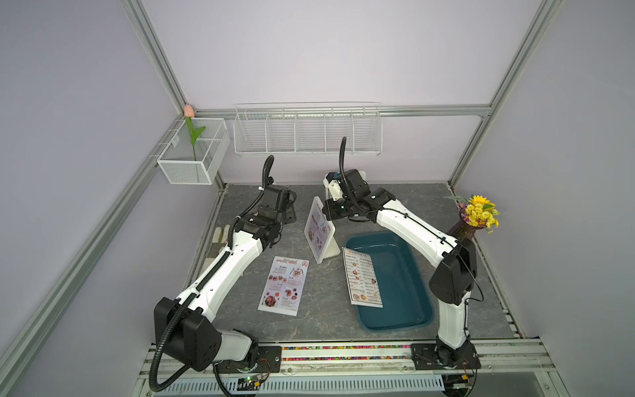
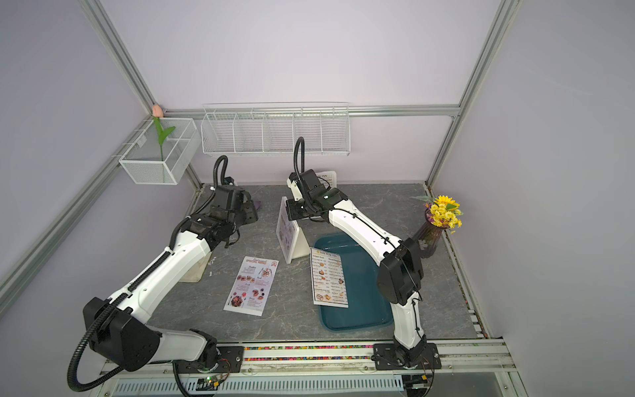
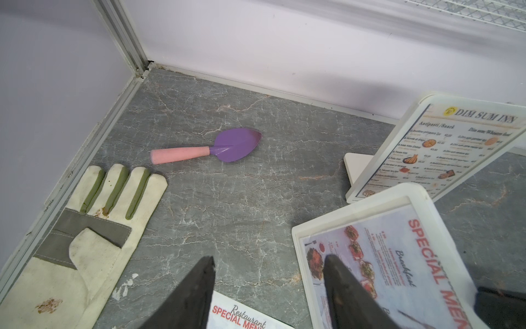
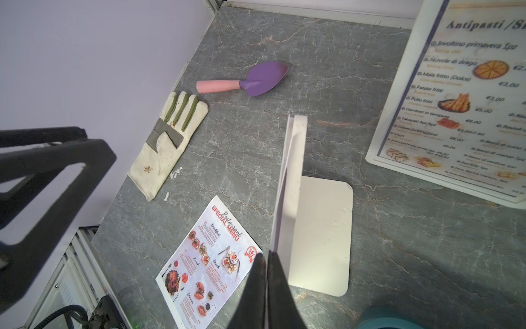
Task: Replace the menus in the menu holders
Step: Take out the menu from the menu holder.
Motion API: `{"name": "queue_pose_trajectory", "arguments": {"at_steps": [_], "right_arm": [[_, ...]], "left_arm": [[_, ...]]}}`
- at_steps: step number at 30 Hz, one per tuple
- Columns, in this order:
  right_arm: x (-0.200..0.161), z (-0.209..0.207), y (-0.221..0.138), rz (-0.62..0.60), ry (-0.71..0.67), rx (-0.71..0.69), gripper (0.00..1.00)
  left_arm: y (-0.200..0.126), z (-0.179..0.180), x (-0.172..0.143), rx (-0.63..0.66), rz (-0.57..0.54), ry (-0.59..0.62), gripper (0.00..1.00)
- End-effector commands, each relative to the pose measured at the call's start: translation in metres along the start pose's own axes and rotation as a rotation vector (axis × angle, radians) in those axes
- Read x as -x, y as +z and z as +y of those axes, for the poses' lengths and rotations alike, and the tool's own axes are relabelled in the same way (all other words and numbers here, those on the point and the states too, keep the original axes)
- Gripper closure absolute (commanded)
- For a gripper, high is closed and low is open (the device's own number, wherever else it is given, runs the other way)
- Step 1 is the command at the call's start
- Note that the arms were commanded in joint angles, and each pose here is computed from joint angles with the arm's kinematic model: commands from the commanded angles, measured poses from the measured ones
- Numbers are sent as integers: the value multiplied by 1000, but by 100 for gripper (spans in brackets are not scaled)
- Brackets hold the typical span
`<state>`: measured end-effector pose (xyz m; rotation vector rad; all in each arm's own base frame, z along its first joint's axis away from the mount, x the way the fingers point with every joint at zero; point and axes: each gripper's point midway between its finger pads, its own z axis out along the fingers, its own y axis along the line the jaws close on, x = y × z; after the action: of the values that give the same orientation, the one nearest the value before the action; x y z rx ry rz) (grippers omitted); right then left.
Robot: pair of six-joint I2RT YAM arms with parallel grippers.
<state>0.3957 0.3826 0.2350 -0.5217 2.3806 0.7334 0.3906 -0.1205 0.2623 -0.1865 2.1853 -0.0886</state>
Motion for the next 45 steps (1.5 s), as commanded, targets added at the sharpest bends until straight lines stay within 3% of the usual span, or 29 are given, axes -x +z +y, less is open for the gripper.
{"name": "queue_pose_trajectory", "arguments": {"at_steps": [1, 23, 28, 38, 45], "right_arm": [[10, 10, -14, -28, 2, 31, 92], [35, 15, -48, -106, -34, 35, 93], [55, 22, -74, -161, -78, 37, 93], [99, 67, -169, -343, -213, 126, 93], [70, 141, -191, -329, -309, 355, 93]], "left_arm": [[-6, 4, 2, 5, -18, -6, 37], [-15, 6, 11, 5, -45, -6, 37], [-21, 12, 21, 36, -75, 10, 36], [-31, 29, 39, 90, -110, 8, 35], [-27, 69, 52, 166, -116, -58, 34]]}}
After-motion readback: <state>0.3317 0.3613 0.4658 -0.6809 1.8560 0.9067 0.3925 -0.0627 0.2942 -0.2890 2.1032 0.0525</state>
